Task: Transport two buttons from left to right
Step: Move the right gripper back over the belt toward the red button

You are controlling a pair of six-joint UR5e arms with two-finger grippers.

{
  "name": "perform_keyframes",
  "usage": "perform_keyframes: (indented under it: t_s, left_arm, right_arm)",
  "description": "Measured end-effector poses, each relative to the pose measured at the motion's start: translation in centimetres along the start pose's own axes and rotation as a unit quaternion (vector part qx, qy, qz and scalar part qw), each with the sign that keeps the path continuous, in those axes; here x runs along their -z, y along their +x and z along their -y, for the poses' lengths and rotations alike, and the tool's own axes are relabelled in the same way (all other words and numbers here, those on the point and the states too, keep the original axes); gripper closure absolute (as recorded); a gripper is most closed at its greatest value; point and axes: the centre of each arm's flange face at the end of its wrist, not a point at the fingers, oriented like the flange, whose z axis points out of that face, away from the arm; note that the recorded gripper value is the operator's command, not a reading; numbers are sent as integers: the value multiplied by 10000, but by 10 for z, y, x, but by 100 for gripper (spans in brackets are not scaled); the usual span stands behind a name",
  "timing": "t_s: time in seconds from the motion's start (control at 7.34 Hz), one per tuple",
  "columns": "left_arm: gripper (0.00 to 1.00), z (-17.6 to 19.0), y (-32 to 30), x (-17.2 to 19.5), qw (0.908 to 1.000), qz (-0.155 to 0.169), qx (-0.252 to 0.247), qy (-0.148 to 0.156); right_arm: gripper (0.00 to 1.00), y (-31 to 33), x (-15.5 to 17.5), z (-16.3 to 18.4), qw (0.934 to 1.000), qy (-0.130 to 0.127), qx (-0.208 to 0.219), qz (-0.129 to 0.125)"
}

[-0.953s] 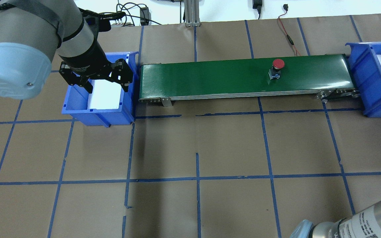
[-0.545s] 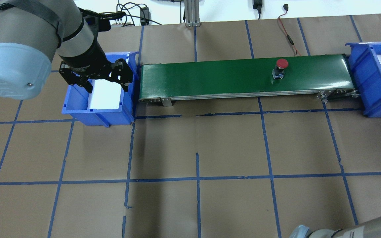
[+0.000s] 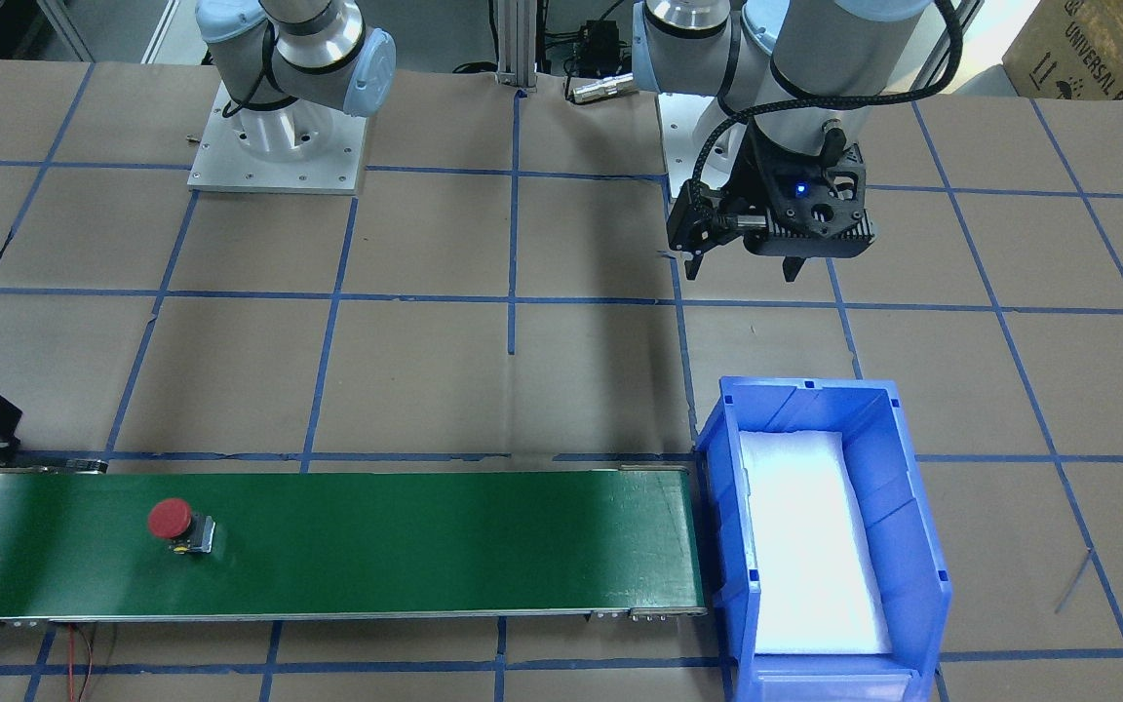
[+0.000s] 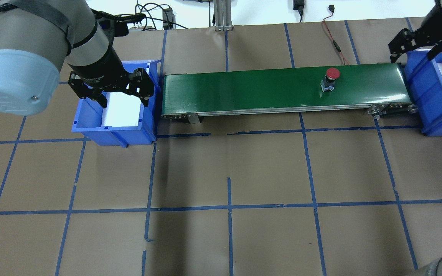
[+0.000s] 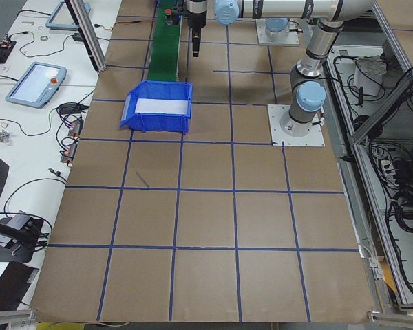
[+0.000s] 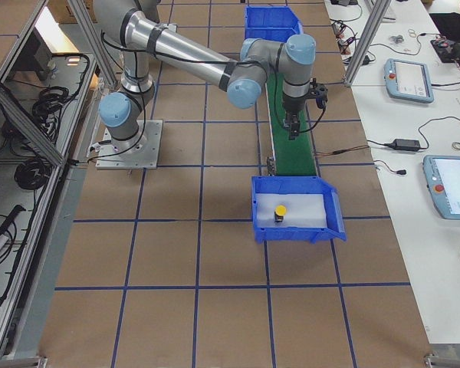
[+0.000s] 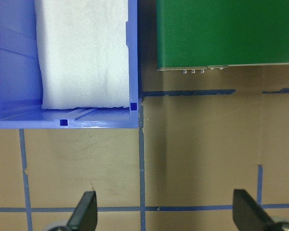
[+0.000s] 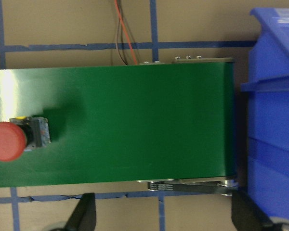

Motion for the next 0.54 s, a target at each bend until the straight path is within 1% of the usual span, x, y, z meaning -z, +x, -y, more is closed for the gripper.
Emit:
perform_keyframes:
  t_s: [0.27, 0.54]
  left_arm:
    - [0, 0, 0, 0, 10000, -3, 3, 2]
    - [0, 0, 0, 0, 10000, -1, 1, 4]
  right_arm:
    - [0, -33, -41, 23, 9998, -30, -123, 132]
    - [0, -41, -61, 29, 9997, -56, -68, 237]
